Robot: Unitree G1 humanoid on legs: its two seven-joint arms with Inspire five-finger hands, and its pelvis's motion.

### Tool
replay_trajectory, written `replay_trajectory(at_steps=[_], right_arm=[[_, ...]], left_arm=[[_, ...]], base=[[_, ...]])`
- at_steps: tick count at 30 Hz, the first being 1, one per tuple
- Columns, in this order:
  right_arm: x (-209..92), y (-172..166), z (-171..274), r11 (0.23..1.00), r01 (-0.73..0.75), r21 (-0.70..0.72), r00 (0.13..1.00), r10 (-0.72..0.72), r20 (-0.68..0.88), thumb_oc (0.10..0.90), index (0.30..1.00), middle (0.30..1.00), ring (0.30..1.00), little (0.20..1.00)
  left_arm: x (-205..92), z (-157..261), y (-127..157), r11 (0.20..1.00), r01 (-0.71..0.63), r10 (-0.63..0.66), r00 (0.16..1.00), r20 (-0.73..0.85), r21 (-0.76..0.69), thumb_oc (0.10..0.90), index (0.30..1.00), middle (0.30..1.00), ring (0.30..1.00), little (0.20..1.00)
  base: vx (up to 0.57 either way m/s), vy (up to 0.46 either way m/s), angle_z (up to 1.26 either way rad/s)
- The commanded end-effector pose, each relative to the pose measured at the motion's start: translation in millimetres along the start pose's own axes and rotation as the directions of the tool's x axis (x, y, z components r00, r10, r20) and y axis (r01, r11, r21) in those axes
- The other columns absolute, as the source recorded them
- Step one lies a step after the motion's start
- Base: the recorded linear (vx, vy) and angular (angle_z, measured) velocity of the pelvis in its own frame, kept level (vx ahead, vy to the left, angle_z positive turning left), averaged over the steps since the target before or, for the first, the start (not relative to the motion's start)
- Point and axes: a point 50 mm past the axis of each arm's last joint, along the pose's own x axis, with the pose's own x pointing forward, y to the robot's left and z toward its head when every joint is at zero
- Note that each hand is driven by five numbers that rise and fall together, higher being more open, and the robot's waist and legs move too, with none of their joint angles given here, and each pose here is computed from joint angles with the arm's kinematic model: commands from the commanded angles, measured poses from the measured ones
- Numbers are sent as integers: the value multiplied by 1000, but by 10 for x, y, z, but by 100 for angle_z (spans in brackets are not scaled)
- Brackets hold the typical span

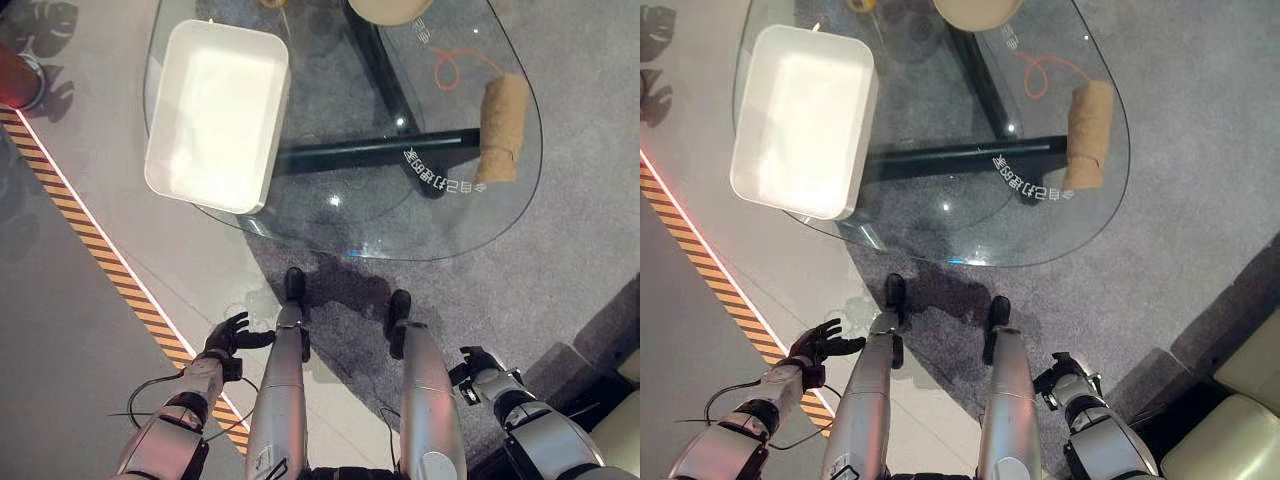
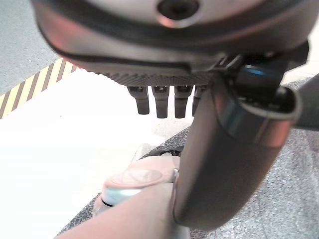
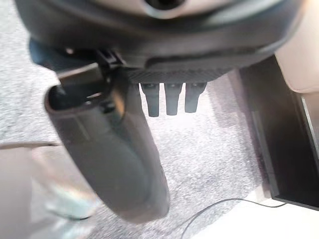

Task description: Wipe the table with a cloth and put it in the basket.

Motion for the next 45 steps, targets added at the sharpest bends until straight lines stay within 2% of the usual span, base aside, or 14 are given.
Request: replay_trajectory(at_steps=[1,28,33,34,36,39,41,45], right_arm=[[4,-113,-502,996,74,-42,988,-79,-135,800,900,900,900,900],[5,-151,-570,994,111,14,986,-108,-129,800,900,900,900,900],[11,-216,-551,983,158,95,979,-144,-144,800,900,900,900,900],[14,-265,-539,969,195,150,974,-173,-148,800,900,900,900,900],[15,-269,-536,968,197,153,974,-174,-148,800,900,900,900,900],[30,-604,-483,886,312,344,948,-271,-165,800,900,900,900,900],[29,-673,-474,859,337,384,941,-293,-170,800,900,900,900,900],[-5,-1121,-382,725,441,529,893,-416,-173,800,900,900,900,900]], left_arm=[[-69,-302,-40,1000,-3,3,998,-63,-3,800,900,900,900,900],[-80,-336,-51,1000,7,-6,998,-57,15,800,900,900,900,900],[-78,-337,-44,1000,8,-6,998,-64,20,800,900,900,900,900],[-79,-340,-26,1000,9,-7,998,-68,24,800,900,900,900,900],[-78,-338,-24,1000,9,-7,998,-68,24,800,900,900,900,900],[-80,-323,62,999,6,-2,997,-73,50,800,900,900,900,900],[-81,-322,74,998,5,-1,997,-75,57,800,900,900,900,900],[-89,-314,160,997,-8,14,997,-81,81,800,900,900,900,900]], base=[[27,-25,-8],[5,-3,0],[9,-4,0],[0,0,0],[31,-26,0],[55,-69,0],[43,-53,3],[43,-58,8]])
